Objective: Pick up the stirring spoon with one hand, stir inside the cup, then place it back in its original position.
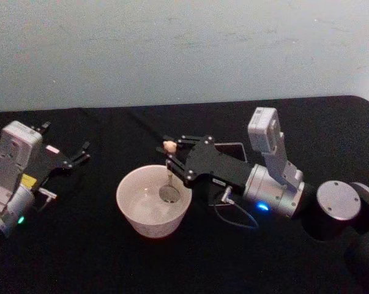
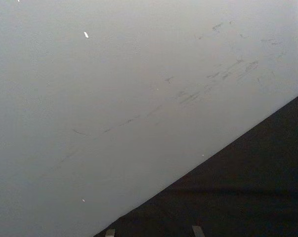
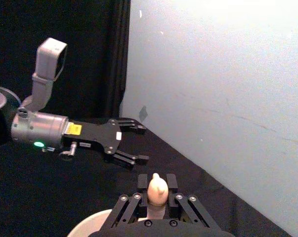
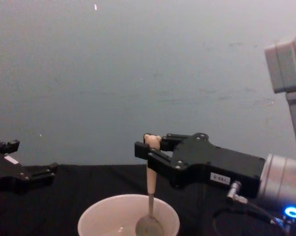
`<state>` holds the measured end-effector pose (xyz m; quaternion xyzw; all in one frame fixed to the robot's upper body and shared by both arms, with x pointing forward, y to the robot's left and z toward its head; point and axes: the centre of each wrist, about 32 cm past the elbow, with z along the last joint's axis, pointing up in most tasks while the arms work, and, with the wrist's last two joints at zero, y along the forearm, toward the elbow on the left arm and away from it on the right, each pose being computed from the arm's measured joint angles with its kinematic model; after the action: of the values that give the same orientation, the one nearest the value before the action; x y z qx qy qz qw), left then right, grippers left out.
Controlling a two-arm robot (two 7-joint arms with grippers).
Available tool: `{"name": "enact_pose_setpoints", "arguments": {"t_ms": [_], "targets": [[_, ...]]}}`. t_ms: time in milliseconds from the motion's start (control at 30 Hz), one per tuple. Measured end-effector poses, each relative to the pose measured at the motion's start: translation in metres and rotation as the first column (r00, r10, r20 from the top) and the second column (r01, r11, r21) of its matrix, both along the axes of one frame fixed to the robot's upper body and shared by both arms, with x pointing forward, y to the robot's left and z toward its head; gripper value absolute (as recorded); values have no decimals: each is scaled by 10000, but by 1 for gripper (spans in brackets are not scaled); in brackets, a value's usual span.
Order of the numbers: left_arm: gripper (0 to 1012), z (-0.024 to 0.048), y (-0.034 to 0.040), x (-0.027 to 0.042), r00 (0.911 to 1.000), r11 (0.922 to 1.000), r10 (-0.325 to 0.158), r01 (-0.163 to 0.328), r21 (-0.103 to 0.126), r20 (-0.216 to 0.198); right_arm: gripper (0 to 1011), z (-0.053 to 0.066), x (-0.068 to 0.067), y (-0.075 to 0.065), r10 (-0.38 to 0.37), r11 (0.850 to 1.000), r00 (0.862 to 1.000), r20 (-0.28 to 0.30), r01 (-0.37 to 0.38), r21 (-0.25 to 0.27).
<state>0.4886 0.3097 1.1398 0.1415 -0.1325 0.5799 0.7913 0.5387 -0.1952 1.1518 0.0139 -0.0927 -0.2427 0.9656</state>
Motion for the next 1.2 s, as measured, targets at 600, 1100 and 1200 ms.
{"name": "enact_pose_setpoints", "arguments": {"t_ms": [600, 1100, 1200], "targets": [[1001, 0, 0, 0, 10000, 10000, 0, 0, 0, 0, 214, -42, -113, 173, 865, 9962, 9958, -300, -860, 165], [1002, 0, 0, 0, 10000, 10000, 0, 0, -1, 0, 214, -47, 128, 355, 892, 9960, 9957, -260, -890, 92], [1001, 0, 0, 0, 10000, 10000, -1, 1, -1, -1, 214, -39, 165, 351, 775, 9970, 9968, -218, -773, 83]]}}
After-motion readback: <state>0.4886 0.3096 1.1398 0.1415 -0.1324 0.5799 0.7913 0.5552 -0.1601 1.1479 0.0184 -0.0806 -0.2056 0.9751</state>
